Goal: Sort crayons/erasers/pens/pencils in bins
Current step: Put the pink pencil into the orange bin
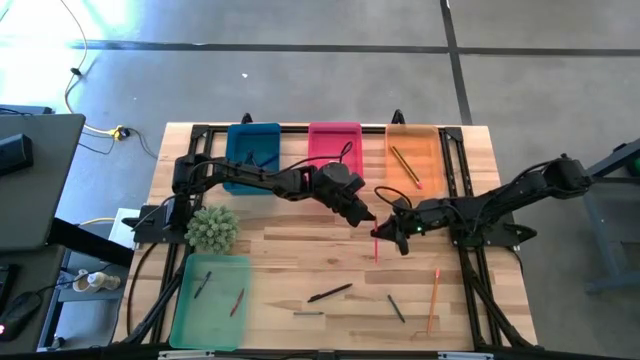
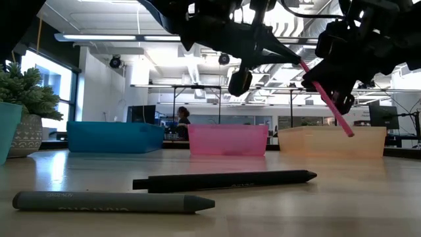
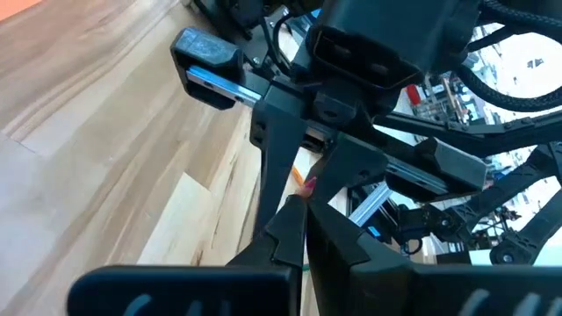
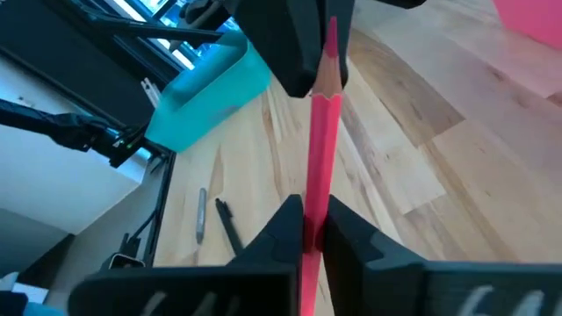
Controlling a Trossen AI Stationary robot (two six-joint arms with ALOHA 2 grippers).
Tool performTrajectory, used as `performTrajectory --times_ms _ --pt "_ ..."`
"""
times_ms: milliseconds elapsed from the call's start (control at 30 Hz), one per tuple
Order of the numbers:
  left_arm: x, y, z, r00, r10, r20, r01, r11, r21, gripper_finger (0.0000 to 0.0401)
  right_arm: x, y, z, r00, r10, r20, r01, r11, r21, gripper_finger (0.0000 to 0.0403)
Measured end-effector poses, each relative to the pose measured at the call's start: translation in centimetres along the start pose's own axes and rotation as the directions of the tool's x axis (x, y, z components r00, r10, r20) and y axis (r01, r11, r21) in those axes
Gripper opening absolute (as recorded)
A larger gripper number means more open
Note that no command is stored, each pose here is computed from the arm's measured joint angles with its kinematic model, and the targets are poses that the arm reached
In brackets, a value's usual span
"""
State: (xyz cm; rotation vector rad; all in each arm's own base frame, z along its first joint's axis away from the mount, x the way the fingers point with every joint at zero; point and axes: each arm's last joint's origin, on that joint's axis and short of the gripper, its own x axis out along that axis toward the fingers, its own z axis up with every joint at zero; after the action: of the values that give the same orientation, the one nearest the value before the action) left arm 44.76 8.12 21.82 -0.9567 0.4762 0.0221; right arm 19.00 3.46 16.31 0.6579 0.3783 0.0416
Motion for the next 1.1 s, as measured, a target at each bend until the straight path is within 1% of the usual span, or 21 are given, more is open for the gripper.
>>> performTrajectory --times_ms 133,233,333,500,700,867,1100 --pt "0.0 0.0 0.1 1.000 0.021 0.022 -0.021 1.000 0.000 0.0001 0.0 0.0 0.0 1.000 -0.005 -0.001 0.005 1.000 0.024 0.0020" --pt "0.0 0.1 0.1 0.999 0.038 0.038 -0.038 0.999 0.010 0.0001 0.0 -0.2 -0.2 1.000 -0.020 -0.016 0.020 0.999 0.026 0.0011" --pt "0.0 0.1 0.1 0.998 0.043 0.044 -0.045 0.998 0.052 0.0008 0.0 -0.3 -0.3 0.999 -0.028 -0.033 0.029 0.999 0.024 0.0006" --pt "0.0 0.2 0.2 0.997 0.052 0.055 -0.057 0.994 0.098 0.0046 -0.1 -0.6 -0.4 0.997 -0.053 -0.059 0.055 0.998 0.031 0.0005" --pt "-0.4 0.8 0.9 0.996 0.056 0.063 -0.064 0.989 0.131 0.0096 -0.7 -1.5 0.0 0.991 -0.118 -0.063 0.121 0.992 0.042 0.0005" --pt "-1.1 2.0 2.1 0.994 0.072 0.088 -0.083 0.989 0.122 0.0105 -2.1 -1.9 1.0 0.988 -0.151 -0.020 0.152 0.988 0.030 0.0004" --pt "-2.0 3.2 3.5 0.989 0.090 0.115 -0.102 0.990 0.099 0.0093 -4.4 -2.6 2.8 0.976 -0.197 0.097 0.197 0.980 0.011 0.0004"
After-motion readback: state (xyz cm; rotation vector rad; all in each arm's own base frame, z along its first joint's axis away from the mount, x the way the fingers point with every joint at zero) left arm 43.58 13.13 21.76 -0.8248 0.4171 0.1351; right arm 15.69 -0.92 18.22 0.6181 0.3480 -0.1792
